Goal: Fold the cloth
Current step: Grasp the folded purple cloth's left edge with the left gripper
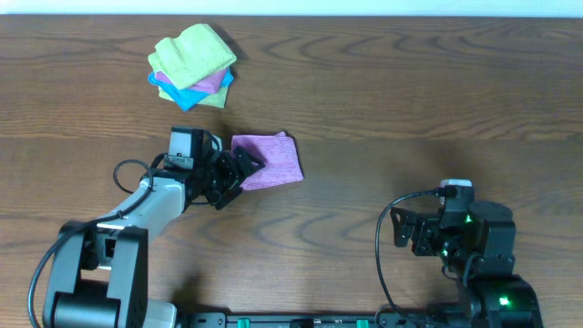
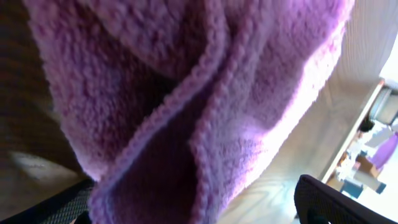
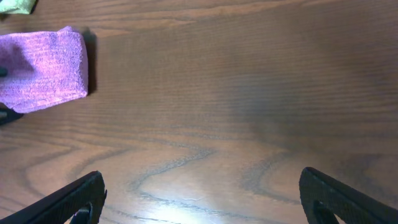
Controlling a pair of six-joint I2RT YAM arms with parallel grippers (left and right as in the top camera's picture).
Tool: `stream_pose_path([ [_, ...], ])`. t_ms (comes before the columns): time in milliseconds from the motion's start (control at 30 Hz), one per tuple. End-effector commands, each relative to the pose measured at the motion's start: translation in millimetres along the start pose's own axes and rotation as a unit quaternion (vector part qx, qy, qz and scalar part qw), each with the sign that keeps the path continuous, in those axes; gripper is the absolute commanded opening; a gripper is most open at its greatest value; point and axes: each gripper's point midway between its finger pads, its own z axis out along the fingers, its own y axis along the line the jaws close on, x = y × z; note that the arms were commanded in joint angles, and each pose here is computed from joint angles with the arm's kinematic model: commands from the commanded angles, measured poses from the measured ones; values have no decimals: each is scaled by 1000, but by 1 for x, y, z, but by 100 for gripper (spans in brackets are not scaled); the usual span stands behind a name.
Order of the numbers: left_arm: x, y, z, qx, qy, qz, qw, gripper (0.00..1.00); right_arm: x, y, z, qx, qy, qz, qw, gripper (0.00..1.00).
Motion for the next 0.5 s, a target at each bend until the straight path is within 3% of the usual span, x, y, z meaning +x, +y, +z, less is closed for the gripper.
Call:
stream_pose_path([
  [0,-7,2,1,-15,-26,-12,999,95,0,-3,0,7,-2,8,1000,99],
  [467,-6,-1,12,-38,-57,-6,998,95,0,-3,0,7,-2,8,1000,99],
])
